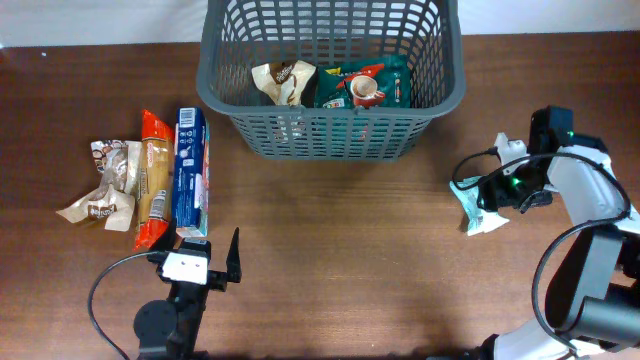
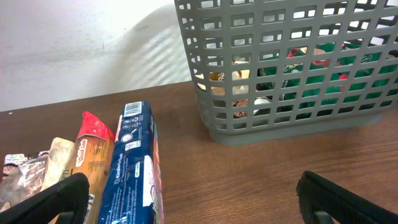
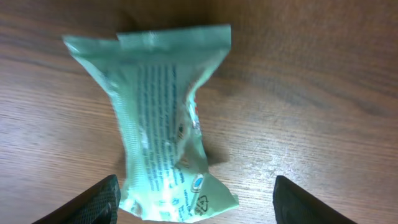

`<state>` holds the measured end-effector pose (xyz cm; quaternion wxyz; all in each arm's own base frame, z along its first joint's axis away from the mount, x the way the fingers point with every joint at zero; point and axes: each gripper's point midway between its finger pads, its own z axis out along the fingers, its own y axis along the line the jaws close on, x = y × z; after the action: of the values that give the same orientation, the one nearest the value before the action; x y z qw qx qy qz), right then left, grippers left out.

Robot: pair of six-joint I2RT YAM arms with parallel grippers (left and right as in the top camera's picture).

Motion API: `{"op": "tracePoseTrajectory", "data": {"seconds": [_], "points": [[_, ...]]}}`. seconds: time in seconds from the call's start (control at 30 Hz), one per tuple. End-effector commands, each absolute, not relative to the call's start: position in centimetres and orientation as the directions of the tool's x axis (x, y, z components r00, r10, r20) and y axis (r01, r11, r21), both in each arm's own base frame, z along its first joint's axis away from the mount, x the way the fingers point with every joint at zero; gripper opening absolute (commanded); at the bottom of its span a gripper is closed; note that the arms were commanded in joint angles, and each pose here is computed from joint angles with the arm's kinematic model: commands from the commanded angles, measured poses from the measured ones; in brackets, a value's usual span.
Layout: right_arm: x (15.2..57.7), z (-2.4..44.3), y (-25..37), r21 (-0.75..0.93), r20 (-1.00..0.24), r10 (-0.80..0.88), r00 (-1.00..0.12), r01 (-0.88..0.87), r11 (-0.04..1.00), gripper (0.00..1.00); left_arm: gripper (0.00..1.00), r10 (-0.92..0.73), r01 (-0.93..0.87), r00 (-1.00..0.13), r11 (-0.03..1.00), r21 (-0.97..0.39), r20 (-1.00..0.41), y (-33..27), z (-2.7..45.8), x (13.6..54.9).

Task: Pack container
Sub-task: 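Grasp the pale green wipes pack with the right gripper, then lift the wipes pack over the basket and lower it inside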

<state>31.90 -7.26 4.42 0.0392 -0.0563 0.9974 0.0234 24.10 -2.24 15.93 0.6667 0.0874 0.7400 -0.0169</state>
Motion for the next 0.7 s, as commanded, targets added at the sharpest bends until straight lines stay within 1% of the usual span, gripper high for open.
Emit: {"op": "tracePoseTrajectory", "data": {"seconds": [0.0,0.1,0.17,0.3,0.37,0.4,0.43,0.47,0.5,0.67], "points": [[31.3,3.5,-7.4,0.022,-0.054,-0.114,-0.992,-0.115,0.993,0.75,0.99,0.101,0.155,-0.093,0.984,0.086,-0.991,-2.3,15.9,24.1],[31.2,2.5,-7.3,0.034,-0.033,-0.075,-0.997,-0.076,0.996,0.73,0.99,0.101,0.155,-0.093,0.984,0.086,-0.991,-2.3,15.9,24.1],[31.0,1.7,-7.0,0.048,-0.008,-0.072,-0.997,-0.072,0.996,0.69,0.99,0.101,0.155,-0.093,0.984,0.086,-0.991,-2.3,15.9,24.1],[30.7,0.0,-6.5,0.061,0.042,-0.035,-0.998,-0.032,0.998,0.64,0.99,0.102,0.155,-0.093,0.984,0.087,-0.99,-2.3,15.9,24.1],[30.5,-0.8,-6.2,0.074,0.066,-0.02,-0.998,-0.015,0.997,0.51,0.99,0.101,0.155,-0.093,0.984,0.086,-0.991,-2.3,15.9,24.1],[30.4,-1.2,-6.1,0.075,0.078,-0.005,-0.997,0.001,0.997,0.41,0.99,0.101,0.155,-0.093,0.984,0.086,-0.991,-2.3,15.9,24.1],[30.3,-1.4,-6.1,0.076,0.082,0.006,-0.997,0.012,0.997,0.22,0.99,0.101,0.155,-0.093,0.984,0.086,-0.991,-2.3,15.9,24.1],[30.4,-1.5,-6.1,0.075,0.083,0.011,-0.997,0.018,0.997,0.09,0.99,0.101,0.155,-0.093,0.984,0.086,-0.991,-2.3,15.9,24.1],[30.5,-1.5,-6.2,0.073,0.077,0.02,-0.997,0.025,0.997,0.04,0.99,0.101,0.155,-0.093,0.984,0.086,-0.991,-2.3,15.9,24.1],[32.7,0.4,-6.7,0.058,0.016,0.102,-0.995,0.103,0.993,0.04,0.99,0.101,0.155,-0.093,0.984,0.086,-0.991,-2.3,15.9,24.1]]}}
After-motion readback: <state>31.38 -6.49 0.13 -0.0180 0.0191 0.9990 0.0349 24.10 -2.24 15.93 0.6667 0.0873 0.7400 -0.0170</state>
